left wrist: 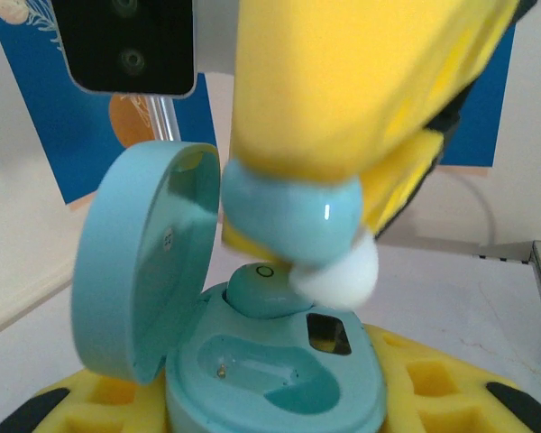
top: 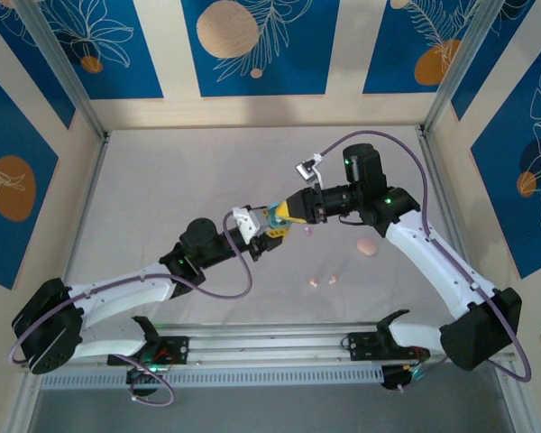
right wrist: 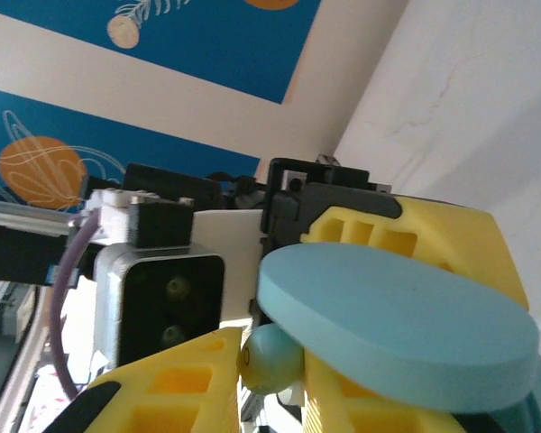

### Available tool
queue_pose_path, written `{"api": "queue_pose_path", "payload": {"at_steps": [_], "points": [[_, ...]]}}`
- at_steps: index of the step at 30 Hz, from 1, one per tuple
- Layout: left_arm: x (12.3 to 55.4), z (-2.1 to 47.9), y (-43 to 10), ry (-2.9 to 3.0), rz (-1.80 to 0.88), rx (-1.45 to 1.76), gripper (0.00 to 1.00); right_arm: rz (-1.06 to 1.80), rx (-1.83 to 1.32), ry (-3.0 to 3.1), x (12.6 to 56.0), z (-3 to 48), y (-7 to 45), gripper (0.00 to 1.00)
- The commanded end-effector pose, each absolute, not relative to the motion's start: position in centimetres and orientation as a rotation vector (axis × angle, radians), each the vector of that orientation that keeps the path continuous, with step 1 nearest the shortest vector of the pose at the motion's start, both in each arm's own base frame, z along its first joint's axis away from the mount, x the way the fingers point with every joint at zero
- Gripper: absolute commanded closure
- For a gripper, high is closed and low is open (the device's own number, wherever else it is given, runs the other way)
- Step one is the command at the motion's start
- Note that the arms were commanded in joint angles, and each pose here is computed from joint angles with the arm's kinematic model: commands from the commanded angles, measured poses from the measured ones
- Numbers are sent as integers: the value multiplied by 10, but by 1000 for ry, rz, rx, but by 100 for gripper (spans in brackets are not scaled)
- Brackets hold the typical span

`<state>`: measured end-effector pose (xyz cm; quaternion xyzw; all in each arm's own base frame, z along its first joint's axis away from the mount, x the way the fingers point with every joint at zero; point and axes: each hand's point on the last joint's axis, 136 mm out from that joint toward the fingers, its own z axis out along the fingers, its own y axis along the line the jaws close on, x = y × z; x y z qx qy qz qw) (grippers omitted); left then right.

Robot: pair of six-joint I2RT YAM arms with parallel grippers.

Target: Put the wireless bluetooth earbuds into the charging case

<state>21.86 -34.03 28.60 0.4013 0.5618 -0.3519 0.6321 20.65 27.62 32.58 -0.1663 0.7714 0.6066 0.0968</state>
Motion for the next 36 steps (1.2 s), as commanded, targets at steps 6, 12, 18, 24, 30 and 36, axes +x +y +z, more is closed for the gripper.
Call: {"api": "queue_pose_path", "payload": {"at_steps": [6,12,18,24,30,36], "points": [[212,319,-348,1193,-862,884,69,1580,-469,2327,211,320,274,78],[212,322,-348,1194,-871,870,69,1476,-460,2379,213,310,273,77],[212,325,-349,1198,-890,851,69,1380,-468,2426,214,301,274,76],[213,327,-350,1208,-891,846,69,1285,-467,2474,216,292,273,75],[213,327,-350,1213,-891,846,69,1239,-458,2501,218,288,273,74],[215,327,-349,1216,-885,835,69,1217,-450,2507,219,290,272,73]]}}
